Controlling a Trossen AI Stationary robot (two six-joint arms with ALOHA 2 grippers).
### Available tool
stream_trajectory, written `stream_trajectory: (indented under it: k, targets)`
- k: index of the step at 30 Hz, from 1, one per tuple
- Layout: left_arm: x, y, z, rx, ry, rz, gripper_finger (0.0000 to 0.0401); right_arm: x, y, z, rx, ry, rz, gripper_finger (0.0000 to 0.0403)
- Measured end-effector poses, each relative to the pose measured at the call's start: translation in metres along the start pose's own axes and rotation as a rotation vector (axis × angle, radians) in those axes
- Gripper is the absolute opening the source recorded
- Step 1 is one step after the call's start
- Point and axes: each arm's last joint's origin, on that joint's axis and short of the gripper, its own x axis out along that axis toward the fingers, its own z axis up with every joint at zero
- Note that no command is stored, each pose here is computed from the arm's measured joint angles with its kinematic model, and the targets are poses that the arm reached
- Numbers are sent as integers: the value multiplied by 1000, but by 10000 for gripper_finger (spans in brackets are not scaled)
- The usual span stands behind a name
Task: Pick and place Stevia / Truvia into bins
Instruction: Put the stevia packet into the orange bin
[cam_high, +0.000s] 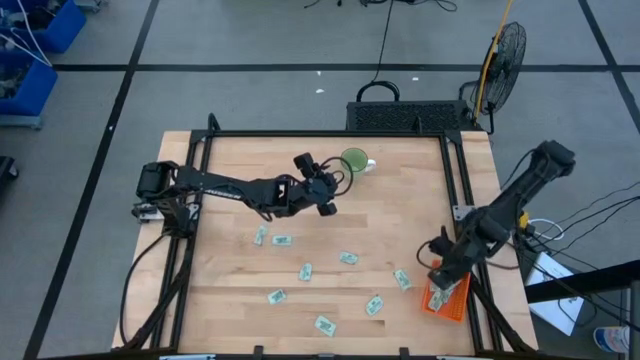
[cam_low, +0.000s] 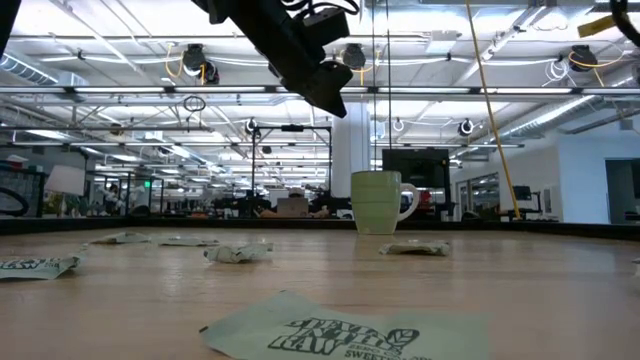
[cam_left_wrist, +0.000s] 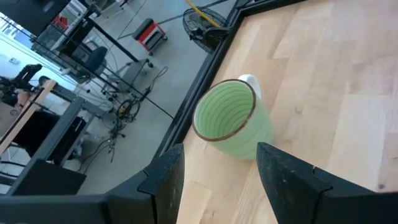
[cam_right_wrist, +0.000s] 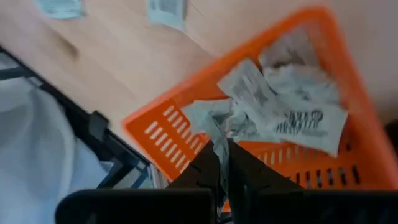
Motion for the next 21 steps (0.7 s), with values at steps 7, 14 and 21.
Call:
stream_trajectory:
  k: [7, 14, 21]
  targets:
    - [1, 2, 0, -2, -1, -3, 207, 27, 17, -12, 103, 45, 8, 14]
    - [1, 3, 8, -24, -67, 6, 207, 47, 24, -15, 122, 53, -15, 57]
    - [1, 2, 8, -24, -84, -47, 207, 48, 25, -15, 83, 55, -7, 95]
